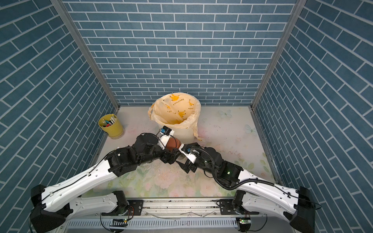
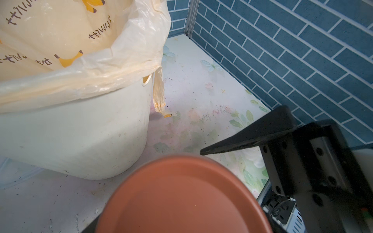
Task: Empty moldy tea leaves from jars
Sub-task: Pick up the jar from the center of the board.
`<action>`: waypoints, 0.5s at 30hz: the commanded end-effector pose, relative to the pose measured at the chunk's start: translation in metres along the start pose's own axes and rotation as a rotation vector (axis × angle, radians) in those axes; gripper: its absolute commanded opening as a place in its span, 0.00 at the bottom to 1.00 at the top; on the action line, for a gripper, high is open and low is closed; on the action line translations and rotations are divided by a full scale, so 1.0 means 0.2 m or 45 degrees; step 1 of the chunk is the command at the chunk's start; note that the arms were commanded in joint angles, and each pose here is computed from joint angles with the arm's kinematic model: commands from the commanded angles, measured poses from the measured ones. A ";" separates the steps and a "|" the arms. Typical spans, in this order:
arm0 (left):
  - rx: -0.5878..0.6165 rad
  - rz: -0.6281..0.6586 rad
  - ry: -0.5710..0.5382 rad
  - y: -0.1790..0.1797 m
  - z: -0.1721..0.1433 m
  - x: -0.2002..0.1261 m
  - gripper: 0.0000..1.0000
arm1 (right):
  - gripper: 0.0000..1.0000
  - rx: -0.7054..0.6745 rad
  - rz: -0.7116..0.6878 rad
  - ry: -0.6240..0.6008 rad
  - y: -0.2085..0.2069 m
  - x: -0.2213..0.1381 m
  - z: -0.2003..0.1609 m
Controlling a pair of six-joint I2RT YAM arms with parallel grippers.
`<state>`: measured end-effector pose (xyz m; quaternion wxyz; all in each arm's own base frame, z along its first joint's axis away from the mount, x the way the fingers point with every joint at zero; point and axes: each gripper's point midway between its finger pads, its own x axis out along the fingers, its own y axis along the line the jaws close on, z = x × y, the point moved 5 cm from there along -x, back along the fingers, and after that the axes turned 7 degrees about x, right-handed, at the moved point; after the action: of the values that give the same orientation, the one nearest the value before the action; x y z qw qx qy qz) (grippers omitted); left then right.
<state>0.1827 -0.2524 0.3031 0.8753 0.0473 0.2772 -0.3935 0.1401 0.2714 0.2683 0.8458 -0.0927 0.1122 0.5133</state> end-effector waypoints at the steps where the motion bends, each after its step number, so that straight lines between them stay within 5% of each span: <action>1: -0.023 -0.067 -0.120 -0.03 0.12 -0.05 0.00 | 0.93 -0.038 0.004 -0.059 0.01 0.03 0.04; 11: -0.042 -0.118 -0.135 -0.05 0.13 -0.07 0.00 | 0.88 -0.035 -0.042 -0.055 -0.01 0.08 0.02; 15: -0.046 -0.141 -0.129 -0.06 0.12 -0.08 0.00 | 0.71 -0.027 -0.066 -0.069 -0.02 0.08 0.03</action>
<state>0.1796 -0.2546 0.3034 0.8632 0.0342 0.2859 -0.4147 0.1492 0.2841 0.2627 0.8516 -0.0905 0.1069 0.5051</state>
